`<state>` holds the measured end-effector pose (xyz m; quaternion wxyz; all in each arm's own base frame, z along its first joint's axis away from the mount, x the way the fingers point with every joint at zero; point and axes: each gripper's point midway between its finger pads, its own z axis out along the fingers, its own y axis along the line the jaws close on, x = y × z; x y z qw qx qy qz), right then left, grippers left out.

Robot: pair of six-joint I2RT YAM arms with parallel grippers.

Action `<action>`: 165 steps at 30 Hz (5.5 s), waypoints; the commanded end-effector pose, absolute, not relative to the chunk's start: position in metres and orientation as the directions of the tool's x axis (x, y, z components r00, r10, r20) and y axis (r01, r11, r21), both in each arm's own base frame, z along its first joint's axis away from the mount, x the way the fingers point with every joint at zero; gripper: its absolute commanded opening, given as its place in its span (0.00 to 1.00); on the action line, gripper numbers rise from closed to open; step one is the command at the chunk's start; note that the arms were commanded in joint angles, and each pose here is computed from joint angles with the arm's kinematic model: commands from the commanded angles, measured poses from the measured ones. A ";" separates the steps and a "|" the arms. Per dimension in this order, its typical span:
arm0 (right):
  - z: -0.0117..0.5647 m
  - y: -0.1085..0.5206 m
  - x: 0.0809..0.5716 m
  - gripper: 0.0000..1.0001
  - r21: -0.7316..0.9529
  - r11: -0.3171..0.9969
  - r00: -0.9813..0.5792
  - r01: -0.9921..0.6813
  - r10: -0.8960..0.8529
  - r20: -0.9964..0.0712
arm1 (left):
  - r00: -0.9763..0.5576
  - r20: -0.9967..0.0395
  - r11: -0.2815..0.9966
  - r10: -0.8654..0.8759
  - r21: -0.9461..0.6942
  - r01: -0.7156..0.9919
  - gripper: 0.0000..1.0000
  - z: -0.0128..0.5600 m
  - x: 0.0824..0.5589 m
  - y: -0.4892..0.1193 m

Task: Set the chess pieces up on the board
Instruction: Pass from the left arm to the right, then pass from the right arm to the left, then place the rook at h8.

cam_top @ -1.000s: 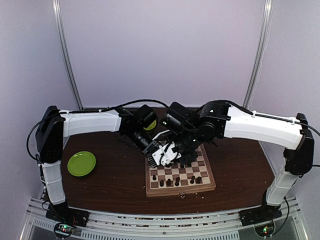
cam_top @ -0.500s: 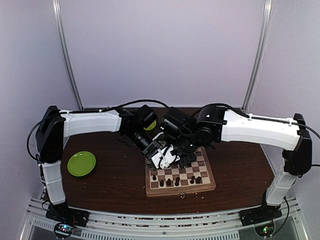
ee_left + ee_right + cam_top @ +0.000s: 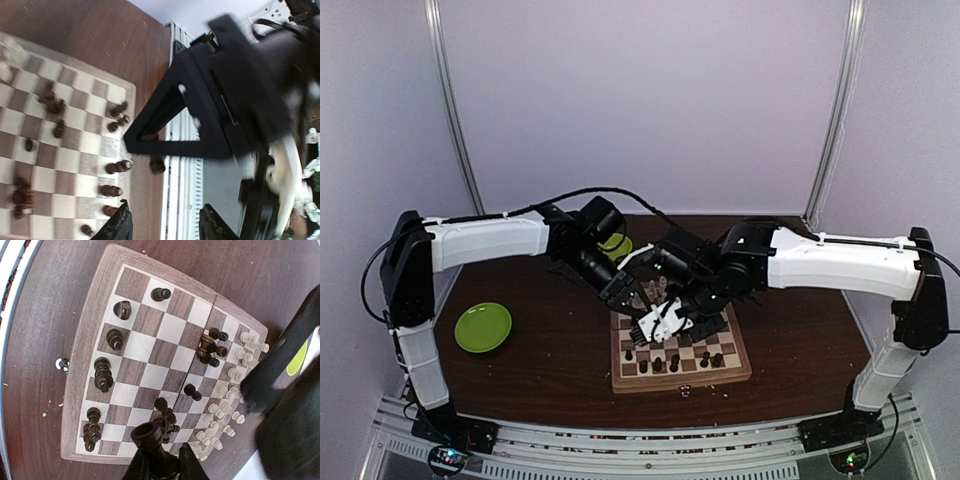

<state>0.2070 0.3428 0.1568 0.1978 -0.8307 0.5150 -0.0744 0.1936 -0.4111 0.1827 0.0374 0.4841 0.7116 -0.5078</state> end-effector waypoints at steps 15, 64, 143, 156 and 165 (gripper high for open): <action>0.246 0.304 0.197 0.05 0.225 0.029 -0.204 -0.974 -0.542 -0.815 | 0.033 -0.972 0.206 0.234 0.082 0.975 0.42 0.314 0.224 -0.411; 0.232 0.295 0.168 0.09 0.336 -0.105 -0.223 -0.936 -0.564 -0.795 | 0.454 -0.781 -0.218 0.428 0.398 0.891 0.30 0.265 0.150 -0.500; 0.210 0.255 0.217 0.53 0.168 0.124 -0.208 -0.978 -0.639 -0.741 | -0.111 -0.332 0.111 0.937 -0.018 0.994 0.08 0.058 0.173 -0.373; 0.205 0.255 0.217 0.53 0.182 0.120 -0.216 -0.976 -0.652 -0.727 | -0.112 -0.352 0.096 0.929 -0.064 0.993 0.12 0.057 0.168 -0.382; 0.206 0.255 0.217 0.53 0.182 0.118 -0.214 -0.976 -0.651 -0.728 | -0.119 -0.344 0.108 0.931 -0.052 0.993 0.22 0.059 0.169 -0.379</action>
